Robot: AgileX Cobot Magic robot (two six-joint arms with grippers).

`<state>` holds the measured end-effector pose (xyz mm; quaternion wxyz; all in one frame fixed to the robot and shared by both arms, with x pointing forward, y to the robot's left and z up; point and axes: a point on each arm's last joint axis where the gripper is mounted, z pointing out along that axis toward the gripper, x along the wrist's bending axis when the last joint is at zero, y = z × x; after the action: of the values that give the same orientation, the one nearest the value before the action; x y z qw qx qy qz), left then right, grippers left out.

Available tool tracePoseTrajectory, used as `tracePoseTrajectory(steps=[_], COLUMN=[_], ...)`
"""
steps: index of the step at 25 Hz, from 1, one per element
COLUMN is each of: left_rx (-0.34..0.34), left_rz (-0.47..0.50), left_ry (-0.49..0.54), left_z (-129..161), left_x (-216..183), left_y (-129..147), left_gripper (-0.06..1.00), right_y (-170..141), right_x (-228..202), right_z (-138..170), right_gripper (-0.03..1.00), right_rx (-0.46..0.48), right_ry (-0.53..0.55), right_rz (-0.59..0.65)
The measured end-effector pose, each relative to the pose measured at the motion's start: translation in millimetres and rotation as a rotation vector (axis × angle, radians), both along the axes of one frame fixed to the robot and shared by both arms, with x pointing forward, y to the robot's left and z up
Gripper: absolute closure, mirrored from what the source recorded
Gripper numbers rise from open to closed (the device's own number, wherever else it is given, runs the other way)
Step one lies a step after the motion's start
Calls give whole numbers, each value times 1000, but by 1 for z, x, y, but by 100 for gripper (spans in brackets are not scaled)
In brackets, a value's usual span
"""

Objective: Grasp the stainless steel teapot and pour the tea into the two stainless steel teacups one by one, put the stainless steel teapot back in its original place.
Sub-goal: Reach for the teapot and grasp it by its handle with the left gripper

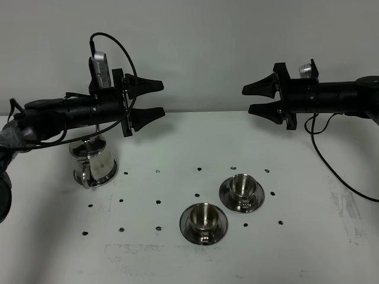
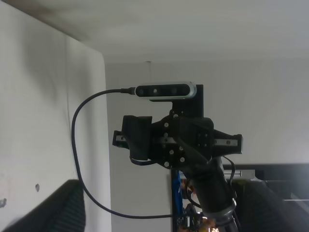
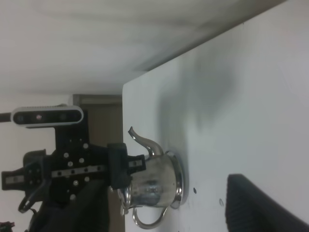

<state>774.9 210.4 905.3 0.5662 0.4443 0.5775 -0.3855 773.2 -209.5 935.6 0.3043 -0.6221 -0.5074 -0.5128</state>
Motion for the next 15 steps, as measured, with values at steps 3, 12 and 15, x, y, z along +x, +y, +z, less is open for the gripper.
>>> tracePoseTrajectory(steps=[3,12,15], left_rx=[-1,15,84], left_rz=[-1,-4,-17], left_ry=[1,-48,-114], left_z=[0,1,10], left_x=[0,0,-1], left_y=[0,0,0], left_gripper=[26,27,30], right_y=[0,0,-1], right_x=[0,1,4], right_z=[0,3,18], right_gripper=[45,45,45], right_rx=[0,-47,-118], right_ry=[1,-113,-232], right_rz=[-2,34,81])
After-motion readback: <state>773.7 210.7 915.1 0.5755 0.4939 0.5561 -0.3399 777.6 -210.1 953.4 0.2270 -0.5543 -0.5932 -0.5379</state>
